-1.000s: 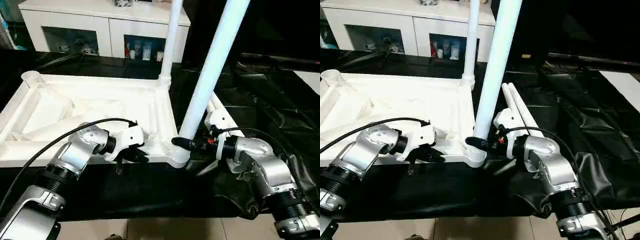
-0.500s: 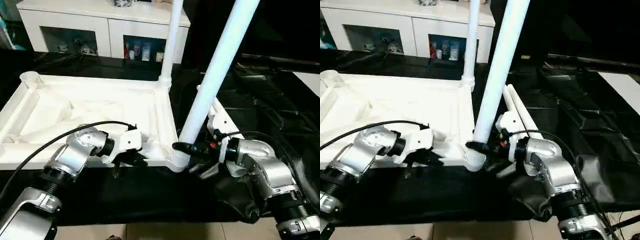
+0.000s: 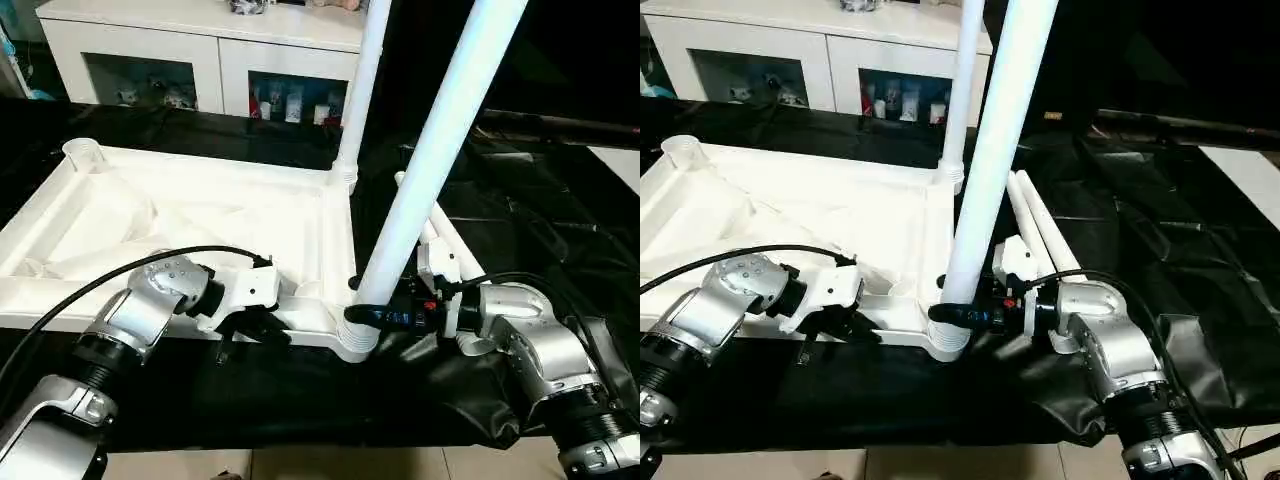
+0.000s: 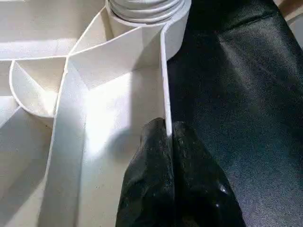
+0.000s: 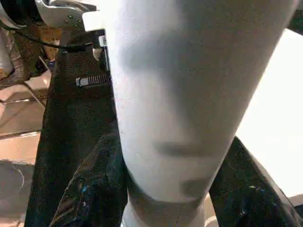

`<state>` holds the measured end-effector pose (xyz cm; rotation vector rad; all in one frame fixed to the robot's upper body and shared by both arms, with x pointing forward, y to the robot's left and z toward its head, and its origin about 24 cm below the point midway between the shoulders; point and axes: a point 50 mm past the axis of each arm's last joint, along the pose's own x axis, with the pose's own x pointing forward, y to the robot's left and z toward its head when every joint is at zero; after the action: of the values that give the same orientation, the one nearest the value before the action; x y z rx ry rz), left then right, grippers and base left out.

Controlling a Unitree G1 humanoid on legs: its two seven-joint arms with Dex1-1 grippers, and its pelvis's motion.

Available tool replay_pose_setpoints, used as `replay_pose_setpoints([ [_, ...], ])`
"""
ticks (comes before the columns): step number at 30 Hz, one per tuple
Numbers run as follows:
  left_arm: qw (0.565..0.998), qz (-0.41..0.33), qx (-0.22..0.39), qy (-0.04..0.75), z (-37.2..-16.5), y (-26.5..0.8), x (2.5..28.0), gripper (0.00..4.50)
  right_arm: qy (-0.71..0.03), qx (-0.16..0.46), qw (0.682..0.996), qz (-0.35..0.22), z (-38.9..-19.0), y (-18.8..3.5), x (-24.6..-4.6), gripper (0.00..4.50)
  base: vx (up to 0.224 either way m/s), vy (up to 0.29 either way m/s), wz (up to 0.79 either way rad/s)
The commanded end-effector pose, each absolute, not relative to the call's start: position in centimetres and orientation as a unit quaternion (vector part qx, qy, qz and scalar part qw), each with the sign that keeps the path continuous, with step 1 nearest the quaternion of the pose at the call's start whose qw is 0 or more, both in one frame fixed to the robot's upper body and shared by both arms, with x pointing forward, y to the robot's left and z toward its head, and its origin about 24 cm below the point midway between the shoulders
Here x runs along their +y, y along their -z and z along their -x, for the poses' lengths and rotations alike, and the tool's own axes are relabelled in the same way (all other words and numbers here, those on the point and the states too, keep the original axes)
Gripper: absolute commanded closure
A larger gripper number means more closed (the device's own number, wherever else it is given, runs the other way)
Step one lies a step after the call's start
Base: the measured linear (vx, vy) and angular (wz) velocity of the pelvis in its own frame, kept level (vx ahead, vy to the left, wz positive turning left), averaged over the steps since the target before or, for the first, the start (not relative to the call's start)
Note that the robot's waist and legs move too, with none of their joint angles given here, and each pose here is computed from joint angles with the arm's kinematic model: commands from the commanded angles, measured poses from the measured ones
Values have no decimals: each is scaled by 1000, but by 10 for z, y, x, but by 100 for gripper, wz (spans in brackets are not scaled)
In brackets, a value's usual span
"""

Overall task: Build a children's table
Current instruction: Insert table leg to table base

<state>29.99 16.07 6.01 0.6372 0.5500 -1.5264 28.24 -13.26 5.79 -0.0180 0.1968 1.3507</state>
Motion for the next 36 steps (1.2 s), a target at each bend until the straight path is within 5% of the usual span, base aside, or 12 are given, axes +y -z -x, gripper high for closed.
replay_pose_setpoints([
  [1, 637, -301, 217, 676, -304, -69, 155, 450, -580, 232, 781, 3, -266, -3, -145, 267, 0, 0, 0],
  [3, 667, -298, 233, 641, -311, -66, 161, 450, -513, 237, 825, 14, -279, 4, -147, 267, 0, 0, 0],
  [9, 750, -255, 289, 538, -325, -59, 172, 450, -371, 247, 895, 5, -304, 12, -145, 267, -60, 20, -15],
  [15, 798, -245, 342, 431, -331, -55, 173, 450, -243, 252, 936, -27, -325, 14, -134, 267, -95, 19, -16],
  [22, 813, -234, 342, 409, -327, -60, 159, 450, -194, 262, 943, -68, -337, 11, -108, 267, -2, -20, -19],
  [36, 826, -243, 337, 382, -327, -63, 162, 450, -240, 249, 938, -33, -342, 4, -83, 267, 0, 0, 0],
])
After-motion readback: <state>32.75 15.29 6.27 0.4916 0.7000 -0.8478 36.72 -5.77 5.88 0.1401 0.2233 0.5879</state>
